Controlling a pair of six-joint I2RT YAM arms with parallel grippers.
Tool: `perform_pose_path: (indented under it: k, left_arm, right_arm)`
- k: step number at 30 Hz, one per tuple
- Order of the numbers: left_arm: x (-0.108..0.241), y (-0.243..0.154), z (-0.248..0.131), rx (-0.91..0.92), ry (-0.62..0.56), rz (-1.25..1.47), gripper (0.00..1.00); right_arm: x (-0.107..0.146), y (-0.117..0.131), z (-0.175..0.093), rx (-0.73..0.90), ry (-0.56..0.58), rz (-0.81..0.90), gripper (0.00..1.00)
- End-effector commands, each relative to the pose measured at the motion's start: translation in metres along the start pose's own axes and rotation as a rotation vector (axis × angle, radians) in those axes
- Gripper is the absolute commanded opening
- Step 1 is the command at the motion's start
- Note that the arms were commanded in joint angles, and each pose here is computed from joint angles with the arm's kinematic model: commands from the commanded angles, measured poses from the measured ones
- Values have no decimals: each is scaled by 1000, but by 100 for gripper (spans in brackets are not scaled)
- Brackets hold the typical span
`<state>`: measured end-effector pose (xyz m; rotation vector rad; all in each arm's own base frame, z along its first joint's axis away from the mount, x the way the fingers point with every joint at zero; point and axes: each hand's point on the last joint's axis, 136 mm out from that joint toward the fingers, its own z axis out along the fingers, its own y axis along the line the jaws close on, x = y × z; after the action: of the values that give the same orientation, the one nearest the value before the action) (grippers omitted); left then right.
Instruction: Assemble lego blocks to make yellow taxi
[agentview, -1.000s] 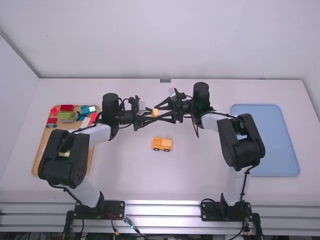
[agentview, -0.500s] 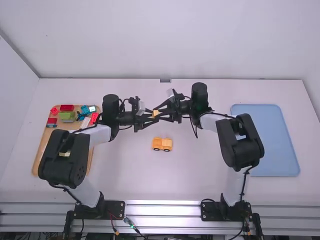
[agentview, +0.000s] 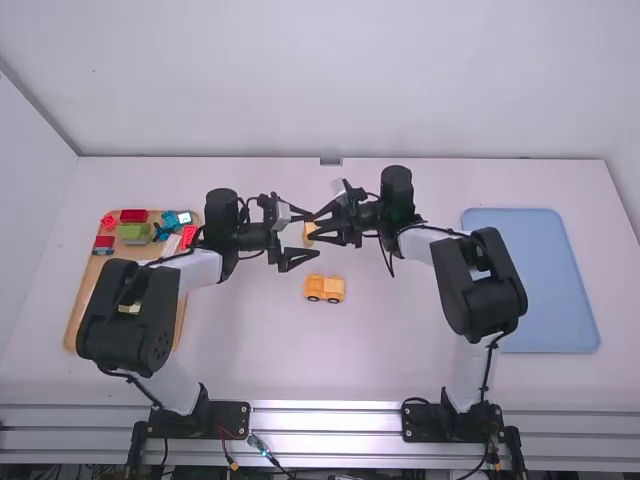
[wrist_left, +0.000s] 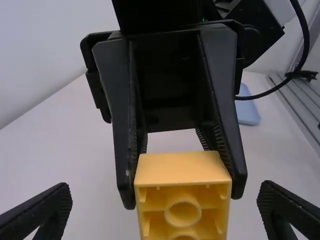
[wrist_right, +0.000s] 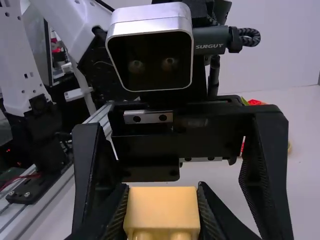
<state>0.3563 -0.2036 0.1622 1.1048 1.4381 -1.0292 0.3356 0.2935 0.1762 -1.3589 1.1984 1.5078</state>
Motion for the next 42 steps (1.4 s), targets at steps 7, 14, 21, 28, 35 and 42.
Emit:
perform_pose_path:
  k: [7,14,21,28,35,42]
  left_arm:
    - [0,-3,-1,-1,10,-1,99]
    - [22,11,-2,-104,91,-93,99]
    - [55,31,-12,-260,233,-147,99]
    - [80,57,-33,-443,396,-228,99]
    - [98,80,-69,-645,632,-322,99]
    - [98,114,-165,-1161,740,-647,99]
  right_arm:
    - [-6,-9,-2,34,-1,1,19]
    - [11,-47,-18,265,20,109,17]
    - [44,-73,-40,457,99,219,16]
    - [67,-82,-46,543,246,296,13]
    - [92,-80,-46,626,621,289,9]
    - [109,-57,-41,621,951,234,4]
